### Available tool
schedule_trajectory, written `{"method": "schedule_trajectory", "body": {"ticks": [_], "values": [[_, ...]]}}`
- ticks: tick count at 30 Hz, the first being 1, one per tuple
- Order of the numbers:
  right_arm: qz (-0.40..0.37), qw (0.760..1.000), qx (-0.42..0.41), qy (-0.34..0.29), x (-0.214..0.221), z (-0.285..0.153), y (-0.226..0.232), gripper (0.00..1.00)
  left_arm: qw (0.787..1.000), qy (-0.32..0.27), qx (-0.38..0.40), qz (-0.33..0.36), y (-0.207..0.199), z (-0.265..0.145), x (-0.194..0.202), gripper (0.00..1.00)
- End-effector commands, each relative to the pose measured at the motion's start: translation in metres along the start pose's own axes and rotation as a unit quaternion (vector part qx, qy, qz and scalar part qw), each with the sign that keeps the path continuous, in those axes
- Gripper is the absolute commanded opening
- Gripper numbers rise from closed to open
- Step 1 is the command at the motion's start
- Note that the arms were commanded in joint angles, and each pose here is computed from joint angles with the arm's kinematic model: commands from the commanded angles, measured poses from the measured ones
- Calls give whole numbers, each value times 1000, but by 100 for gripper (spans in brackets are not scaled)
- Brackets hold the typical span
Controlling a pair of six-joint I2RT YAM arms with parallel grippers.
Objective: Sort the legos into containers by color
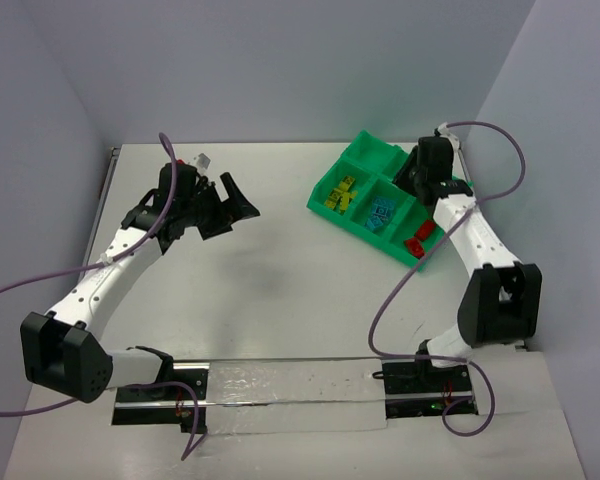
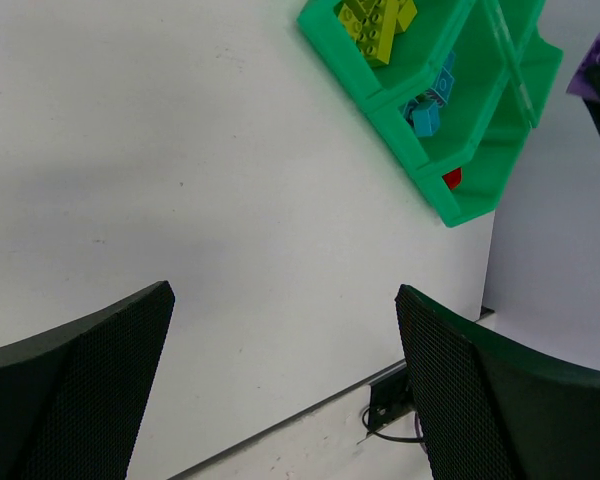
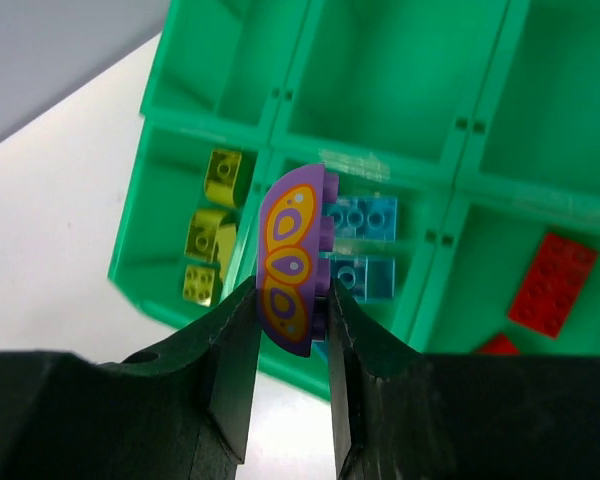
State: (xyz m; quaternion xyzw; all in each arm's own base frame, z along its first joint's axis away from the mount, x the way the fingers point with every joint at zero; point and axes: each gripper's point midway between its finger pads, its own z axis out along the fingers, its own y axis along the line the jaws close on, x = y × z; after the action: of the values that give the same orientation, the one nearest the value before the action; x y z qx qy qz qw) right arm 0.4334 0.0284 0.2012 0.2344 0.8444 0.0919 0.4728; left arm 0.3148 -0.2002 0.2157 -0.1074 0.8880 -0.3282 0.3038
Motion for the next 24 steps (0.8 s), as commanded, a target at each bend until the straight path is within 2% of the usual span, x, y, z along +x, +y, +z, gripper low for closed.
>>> {"method": "schedule_trajectory", "body": {"ticks": [1, 3, 6, 14, 24], "values": [[8, 1000, 26, -15, -30, 35, -1, 0, 1000, -20, 0, 8, -1, -7, -8, 99], [18, 999, 31, -20, -42, 45, -2, 0, 999, -31, -8, 12, 1, -10, -11, 99], [23, 999, 39, -1, -37, 69, -6, 3, 999, -38, -13, 16, 3, -12, -13, 99], [26, 997, 65, -11, -64, 101, -20, 11, 1000, -27, -2, 15, 5, -5, -5, 99], [9, 996, 93, 12, -63, 139, -30, 18, 999, -50, -5, 15, 9, -8, -8, 99]]}}
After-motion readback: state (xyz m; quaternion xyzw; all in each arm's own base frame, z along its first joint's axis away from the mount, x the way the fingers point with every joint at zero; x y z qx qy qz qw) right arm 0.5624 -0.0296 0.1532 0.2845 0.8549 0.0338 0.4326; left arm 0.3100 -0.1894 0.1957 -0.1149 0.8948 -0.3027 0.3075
